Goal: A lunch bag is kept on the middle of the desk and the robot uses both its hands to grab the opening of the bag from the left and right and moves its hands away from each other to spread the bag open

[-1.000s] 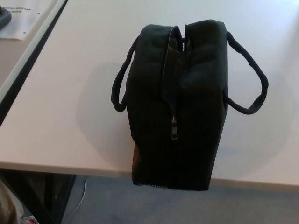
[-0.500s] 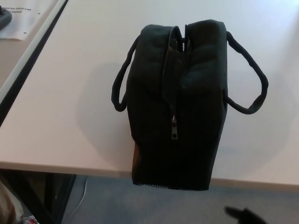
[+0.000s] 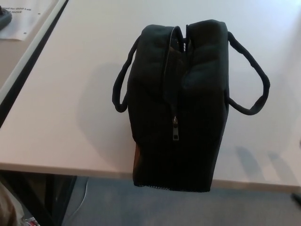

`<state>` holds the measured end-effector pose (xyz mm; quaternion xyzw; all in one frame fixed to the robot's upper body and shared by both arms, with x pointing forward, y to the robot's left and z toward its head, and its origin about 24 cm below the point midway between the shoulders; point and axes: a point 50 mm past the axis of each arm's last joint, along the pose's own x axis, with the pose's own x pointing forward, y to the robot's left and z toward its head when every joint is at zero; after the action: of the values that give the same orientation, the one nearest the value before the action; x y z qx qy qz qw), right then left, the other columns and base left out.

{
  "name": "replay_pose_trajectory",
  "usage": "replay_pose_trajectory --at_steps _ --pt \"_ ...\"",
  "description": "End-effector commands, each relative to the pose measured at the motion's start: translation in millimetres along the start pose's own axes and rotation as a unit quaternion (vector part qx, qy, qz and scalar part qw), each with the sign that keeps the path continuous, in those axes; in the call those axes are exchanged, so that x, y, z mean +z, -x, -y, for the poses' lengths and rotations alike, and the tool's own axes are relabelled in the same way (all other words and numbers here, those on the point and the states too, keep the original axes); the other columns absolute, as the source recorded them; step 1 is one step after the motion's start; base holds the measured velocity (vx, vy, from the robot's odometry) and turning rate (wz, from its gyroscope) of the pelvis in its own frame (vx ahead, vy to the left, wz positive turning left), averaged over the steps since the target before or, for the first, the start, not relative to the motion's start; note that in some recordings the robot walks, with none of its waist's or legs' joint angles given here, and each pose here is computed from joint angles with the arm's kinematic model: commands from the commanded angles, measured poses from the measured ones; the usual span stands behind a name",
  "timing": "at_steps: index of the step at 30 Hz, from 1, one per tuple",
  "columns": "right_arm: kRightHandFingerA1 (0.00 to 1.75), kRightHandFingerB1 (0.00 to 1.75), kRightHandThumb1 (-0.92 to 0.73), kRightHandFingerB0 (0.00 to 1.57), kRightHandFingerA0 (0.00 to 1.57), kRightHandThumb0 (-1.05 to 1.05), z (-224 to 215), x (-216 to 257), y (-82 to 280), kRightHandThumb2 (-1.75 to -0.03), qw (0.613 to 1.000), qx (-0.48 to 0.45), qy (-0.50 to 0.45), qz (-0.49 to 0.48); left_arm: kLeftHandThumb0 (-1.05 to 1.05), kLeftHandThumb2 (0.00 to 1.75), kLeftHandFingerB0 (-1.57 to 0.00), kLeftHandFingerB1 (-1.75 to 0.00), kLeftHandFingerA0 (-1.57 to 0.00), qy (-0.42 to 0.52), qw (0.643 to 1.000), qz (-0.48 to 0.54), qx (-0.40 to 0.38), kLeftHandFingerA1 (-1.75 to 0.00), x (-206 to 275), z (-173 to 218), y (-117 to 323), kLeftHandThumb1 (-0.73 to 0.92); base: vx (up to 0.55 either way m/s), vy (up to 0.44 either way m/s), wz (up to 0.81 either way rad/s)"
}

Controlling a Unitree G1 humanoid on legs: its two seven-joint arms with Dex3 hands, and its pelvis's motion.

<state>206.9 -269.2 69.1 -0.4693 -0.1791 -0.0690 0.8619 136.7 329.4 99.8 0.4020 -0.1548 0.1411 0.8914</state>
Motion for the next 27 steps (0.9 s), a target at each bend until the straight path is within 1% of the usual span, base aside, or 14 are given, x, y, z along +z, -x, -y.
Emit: replay_pose_trajectory --at_steps 1,2,4,5,9,11,14,15,16,17,21,22,24,27 --pt "0.36 0.28 -0.47 0.19 0.25 -0.24 75.3 37.1 -75.0 -0.54 0.969 -0.101 0.132 0.182 0.01 0.54 -0.35 -0.33 -0.44 -0.114 0.955 0.260 0.081 -0.38 51.5 -47.8 -78.8 0.52 0.00 0.000 0.00" --pt "0.36 0.28 -0.44 0.17 0.22 -0.23 78.4 36.7 -87.2 -0.53 0.971 -0.089 0.139 0.176 0.00 0.84 -0.19 -0.50 -0.30 -0.158 0.947 0.274 0.060 -0.56 55.0 -46.2 -94.2 0.34 0.00 0.000 0.00" --pt "0.36 0.27 -0.43 0.17 0.21 -0.21 81.2 37.9 -101.7 -0.53 0.973 -0.074 0.141 0.170 0.02 0.82 -0.17 -0.50 -0.27 -0.190 0.936 0.294 0.048 -0.55 58.0 -43.0 -108.2 0.32 0.00 0.000 0.00" --pt "0.37 0.28 -0.43 0.17 0.21 -0.21 82.1 39.3 -110.6 -0.53 0.974 -0.066 0.137 0.166 0.10 0.55 -0.26 -0.32 -0.31 -0.200 0.928 0.313 0.036 -0.33 61.7 -39.5 -116.5 0.49 0.00 0.000 0.00" --pt "0.35 0.28 -0.47 0.12 0.19 -0.22 82.6 52.1 -147.4 -0.54 0.972 -0.030 0.148 0.178 0.10 0.86 -0.09 -0.52 -0.21 -0.278 0.873 0.399 -0.019 -0.55 84.8 -21.3 -144.8 0.28 0.00 0.000 0.00" --pt "0.38 0.20 -0.45 0.09 0.17 -0.23 81.6 65.1 -164.5 -0.58 0.961 -0.007 0.181 0.207 0.10 0.69 -0.17 -0.38 -0.37 -0.301 0.849 0.433 -0.036 -0.41 93.6 -11.8 -154.6 0.36 0.00 0.000 0.00" --pt "0.34 0.23 -0.48 0.12 0.15 -0.16 81.2 76.3 -175.6 -0.57 0.952 0.012 0.198 0.232 0.06 0.68 -0.17 -0.38 -0.33 -0.319 0.831 0.453 -0.043 -0.41 99.0 -1.4 -163.2 0.40 0.00 0.000 0.00" --pt "0.50 0.45 -0.33 0.01 0.11 -0.07 79.9 88.1 -185.0 -0.82 0.944 0.021 0.210 0.253 -0.01 0.65 -0.09 -0.38 -0.34 -0.342 0.813 0.468 -0.057 -0.41 104.2 9.5 -171.0 0.44 0.00 0.000 0.00" --pt "0.50 0.46 -0.34 0.03 0.11 -0.03 78.7 97.4 -191.5 -0.83 0.940 0.031 0.210 0.265 -0.01 0.66 -0.08 -0.39 -0.33 -0.353 0.801 0.478 -0.070 -0.41 107.8 17.6 -175.6 0.45 0.00 0.000 0.00" --pt "0.33 0.29 -0.51 0.19 0.19 0.00 76.2 104.2 -196.2 -0.55 0.938 0.042 0.205 0.276 0.00 0.86 0.00 -0.48 -0.18 -0.358 0.794 0.485 -0.081 -0.53 109.9 23.7 -177.2 0.32 0.00 0.000 0.00" --pt "0.35 0.30 -0.51 0.19 0.22 -0.01 68.2 120.6 -209.5 -0.58 0.926 0.064 0.213 0.305 0.00 0.85 -0.07 -0.51 -0.19 -0.361 0.770 0.506 -0.144 -0.54 114.2 46.2 -178.7 0.31 0.00 0.000 0.00" --pt "0.34 0.32 -0.50 0.17 0.21 -0.03 64.5 124.5 -213.3 -0.58 0.922 0.071 0.221 0.311 -0.01 0.61 -0.15 -0.40 -0.31 -0.361 0.754 0.524 -0.163 -0.41 116.2 55.1 -176.5 0.43 0.00 0.000 0.00" --pt "0.33 0.31 -0.49 0.15 0.20 -0.08 61.8 128.0 -216.8 -0.57 0.915 0.083 0.238 0.314 -0.05 0.57 -0.21 -0.41 -0.35 -0.361 0.742 0.539 -0.170 -0.40 117.0 63.2 -174.1 0.41 0.00 0.000 0.00" --pt "0.35 0.27 -0.50 0.09 0.19 -0.09 47.6 140.0 -224.0 -0.61 0.896 0.112 0.270 0.334 0.02 0.88 -0.10 -0.52 -0.23 -0.364 0.701 0.577 -0.208 -0.55 116.8 86.0 -162.6 0.27 0.00 0.000 0.00"
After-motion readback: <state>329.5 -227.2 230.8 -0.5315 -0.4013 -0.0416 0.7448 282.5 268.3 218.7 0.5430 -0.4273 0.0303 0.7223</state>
